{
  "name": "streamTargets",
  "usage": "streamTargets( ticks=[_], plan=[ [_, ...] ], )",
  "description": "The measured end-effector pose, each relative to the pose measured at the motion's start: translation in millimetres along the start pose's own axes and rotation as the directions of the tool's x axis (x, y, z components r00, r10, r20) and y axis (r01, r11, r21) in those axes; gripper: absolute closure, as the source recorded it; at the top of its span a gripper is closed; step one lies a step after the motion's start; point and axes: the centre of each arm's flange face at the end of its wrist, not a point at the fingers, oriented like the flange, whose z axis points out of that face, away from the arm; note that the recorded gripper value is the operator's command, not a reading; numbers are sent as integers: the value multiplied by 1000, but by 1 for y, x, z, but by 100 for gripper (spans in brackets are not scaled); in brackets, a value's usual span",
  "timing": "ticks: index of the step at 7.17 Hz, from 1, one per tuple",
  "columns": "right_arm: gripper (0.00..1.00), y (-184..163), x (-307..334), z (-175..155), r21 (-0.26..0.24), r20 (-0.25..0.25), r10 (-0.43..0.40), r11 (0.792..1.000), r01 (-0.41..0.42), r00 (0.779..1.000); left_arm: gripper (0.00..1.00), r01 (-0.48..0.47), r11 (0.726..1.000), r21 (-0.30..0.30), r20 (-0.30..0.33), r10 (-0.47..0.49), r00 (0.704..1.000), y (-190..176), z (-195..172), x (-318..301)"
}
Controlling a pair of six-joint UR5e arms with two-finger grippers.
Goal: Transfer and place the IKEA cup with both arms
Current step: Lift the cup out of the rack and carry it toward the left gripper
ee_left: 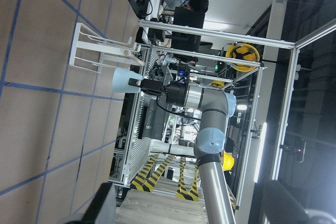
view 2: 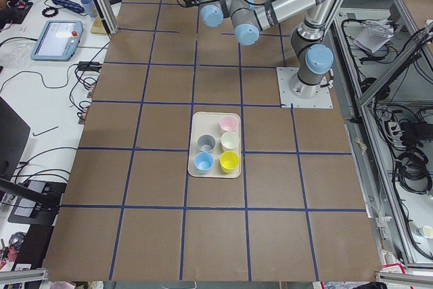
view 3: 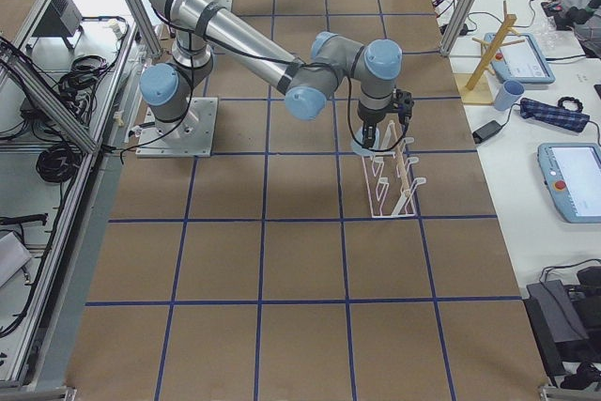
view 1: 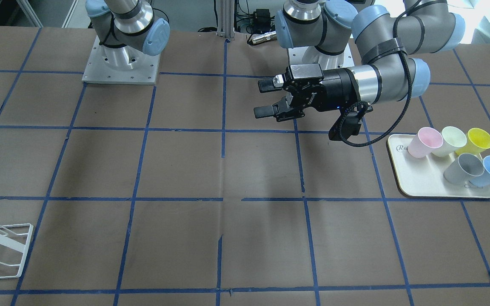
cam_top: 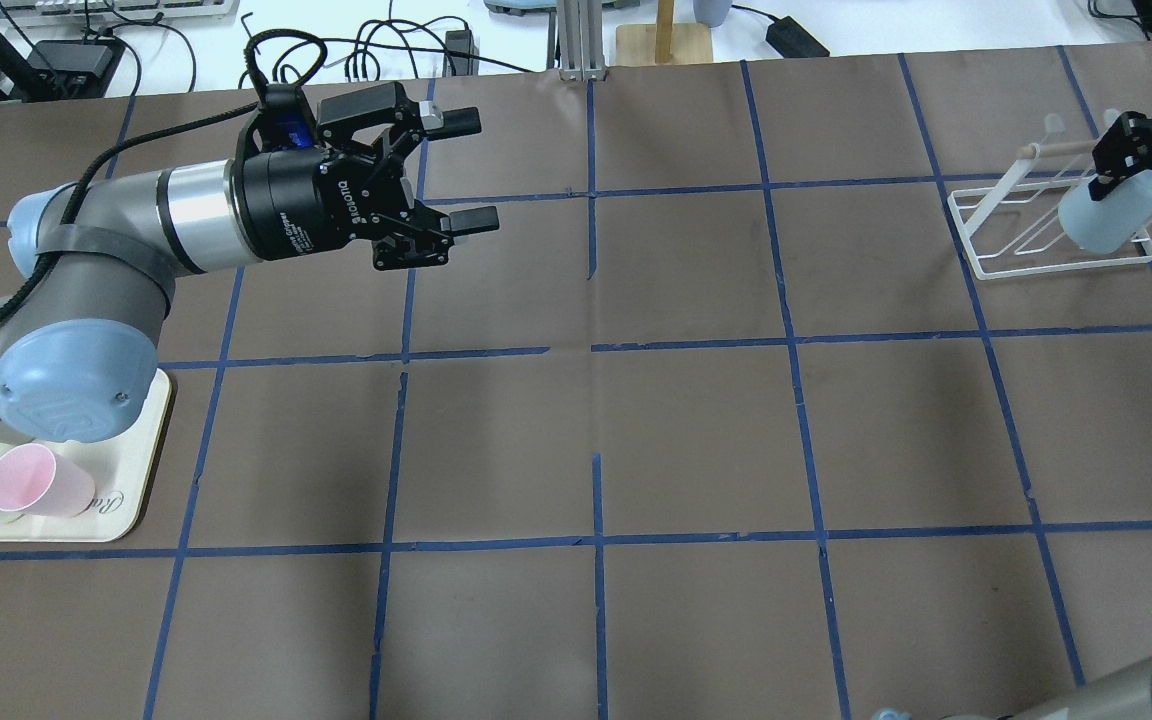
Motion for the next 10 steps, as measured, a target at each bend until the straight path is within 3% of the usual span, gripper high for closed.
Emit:
streamTargets(
  ticks=[2, 3, 4, 5, 6, 7, 8, 10],
  plan=[
    [57, 13, -9, -37, 33, -43, -10, 999, 12, 999, 0, -5, 1000, 1, -30, 5, 1000, 6, 0, -4],
    [61, 18, -20, -52, 45, -38, -25, 999, 27, 999, 0, -4, 1000, -2, -30, 4, 1000, 6, 1, -6],
    [61, 24, -46, -65, 49, 6, -55, 997, 55, 998, 0, -2, 1000, -7, -11, 2, 1000, 8, 3, -8],
    [63, 33, -79, -80, 62, 100, -89, 995, 83, 991, 0, -3, 1000, -11, 25, 4, 1000, 9, 5, -10],
    [68, 44, -112, -97, 93, 241, -113, 991, 93, 964, 0, -7, 1000, -14, 51, 8, 999, 10, 5, -10],
    [70, 55, -141, -113, 128, 387, -134, 988, 91, 912, 0, -11, 1000, -14, 62, 12, 998, 11, 5, -8],
    [70, 61, -171, -122, 155, 502, -164, 983, 99, 849, 0, -13, 1000, -14, 62, 14, 998, 12, 6, -5],
    [70, 74, -249, -121, 221, 649, -299, 954, 203, 700, 0, -20, 1000, -13, 57, 21, 998, 12, 5, -1]
  ],
)
